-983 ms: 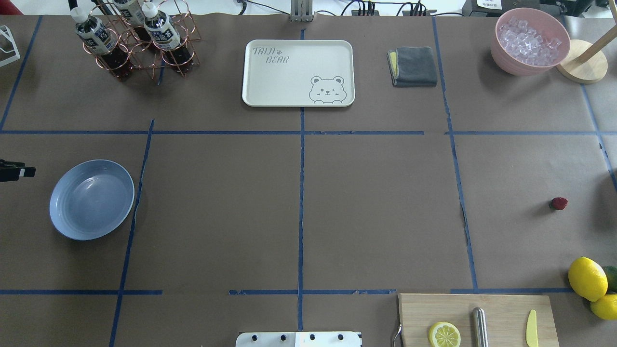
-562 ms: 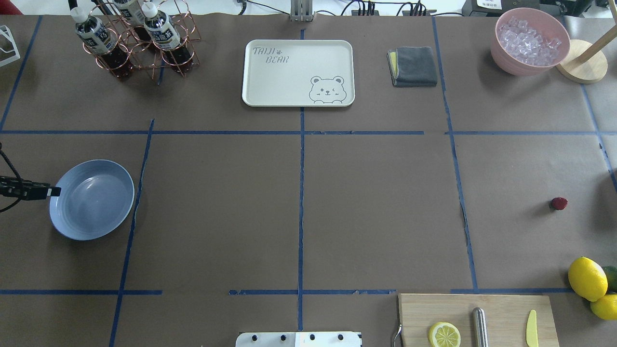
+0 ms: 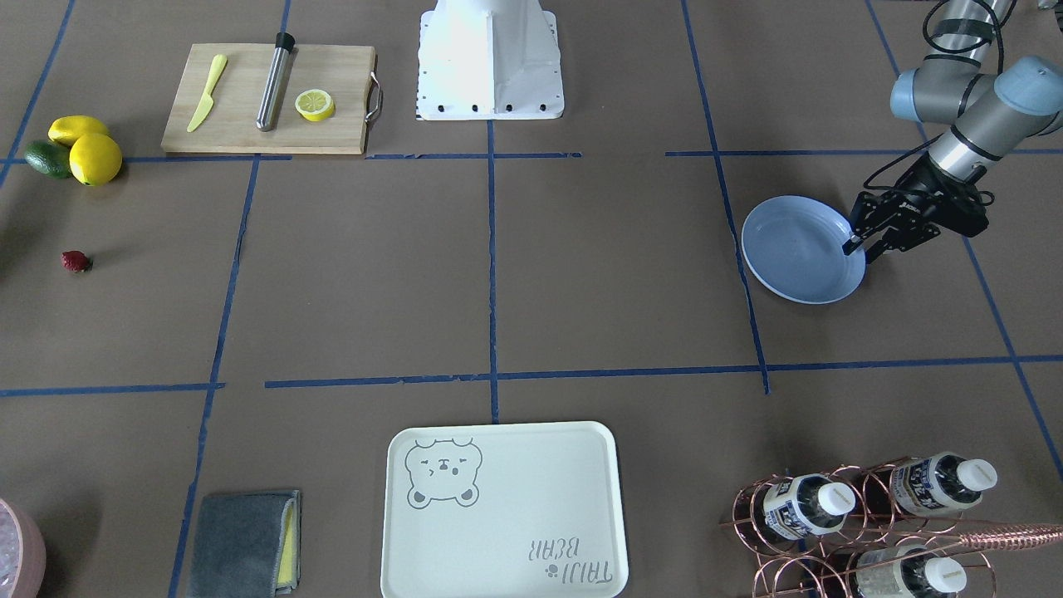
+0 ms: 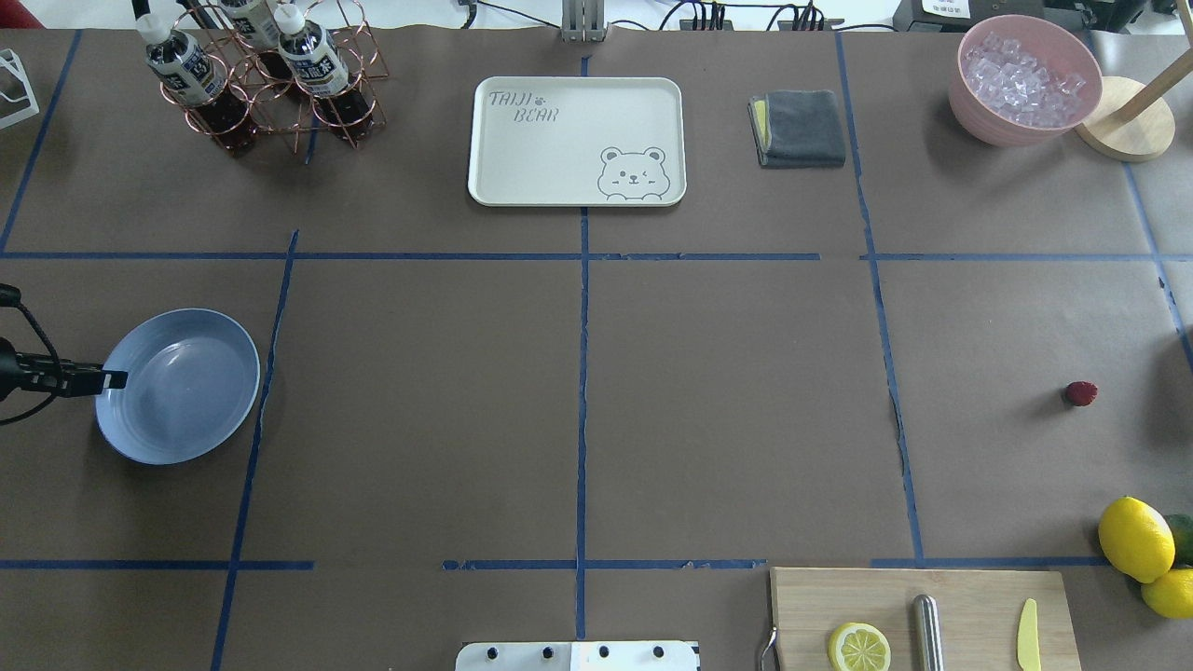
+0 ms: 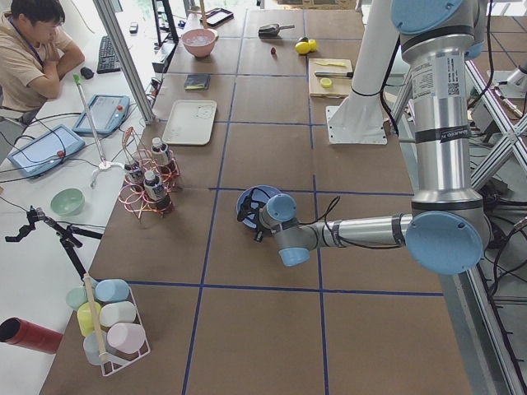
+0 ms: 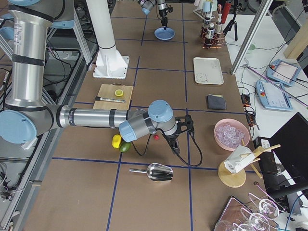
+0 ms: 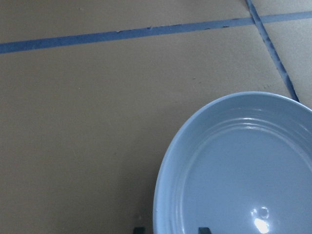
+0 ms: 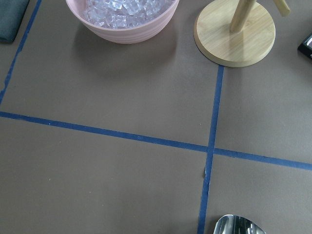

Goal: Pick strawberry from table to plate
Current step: 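Move the left gripper down to the rim of the light blue plate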

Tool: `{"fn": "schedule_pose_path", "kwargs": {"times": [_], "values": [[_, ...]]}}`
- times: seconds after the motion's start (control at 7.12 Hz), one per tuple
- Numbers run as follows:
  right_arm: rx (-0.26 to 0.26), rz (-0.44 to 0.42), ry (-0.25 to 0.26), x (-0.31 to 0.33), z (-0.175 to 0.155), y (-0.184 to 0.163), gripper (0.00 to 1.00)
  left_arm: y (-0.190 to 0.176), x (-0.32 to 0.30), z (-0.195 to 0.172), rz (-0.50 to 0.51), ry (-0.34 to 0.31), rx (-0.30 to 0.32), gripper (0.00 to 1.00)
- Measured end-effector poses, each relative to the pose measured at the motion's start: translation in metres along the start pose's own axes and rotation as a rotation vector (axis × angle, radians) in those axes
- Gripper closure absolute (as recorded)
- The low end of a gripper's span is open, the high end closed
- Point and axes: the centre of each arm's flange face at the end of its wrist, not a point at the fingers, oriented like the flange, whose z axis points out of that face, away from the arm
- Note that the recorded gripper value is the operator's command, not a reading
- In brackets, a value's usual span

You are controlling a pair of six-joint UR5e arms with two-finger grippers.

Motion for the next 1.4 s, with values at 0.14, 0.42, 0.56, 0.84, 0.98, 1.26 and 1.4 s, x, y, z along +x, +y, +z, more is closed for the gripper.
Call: {"fn": "schedule_pose_path", "kwargs": {"times": [0.14,0.42,0.56,0.84,0.98,1.26,1.4], "values": [[0.000,0.001,0.000,0.000,0.000,0.000,0.00,-0.003,0.007,-0.003,0.007,0.017,0.013,1.00],[-0.001,0.003,-0.001,0.000,0.000,0.000,0.00,-0.024,0.041,-0.014,0.011,0.057,0.038,1.00],[-0.001,0.004,-0.001,0.000,0.000,0.000,0.00,-0.048,0.074,-0.017,-0.012,0.059,0.037,1.00],[-0.002,0.005,-0.002,0.000,0.000,0.000,0.00,-0.127,0.185,-0.004,-0.100,0.051,0.014,1.00],[-0.002,0.005,-0.003,0.000,0.000,0.000,0.00,-0.155,0.261,0.027,-0.145,0.049,-0.006,1.00],[-0.003,0.007,-0.002,0.000,0.000,0.002,0.00,-0.166,0.379,0.086,-0.183,0.011,-0.033,1.00],[-0.003,0.007,-0.002,0.000,0.000,0.002,0.00,-0.153,0.406,0.105,-0.181,0.003,-0.054,1.00]]}}
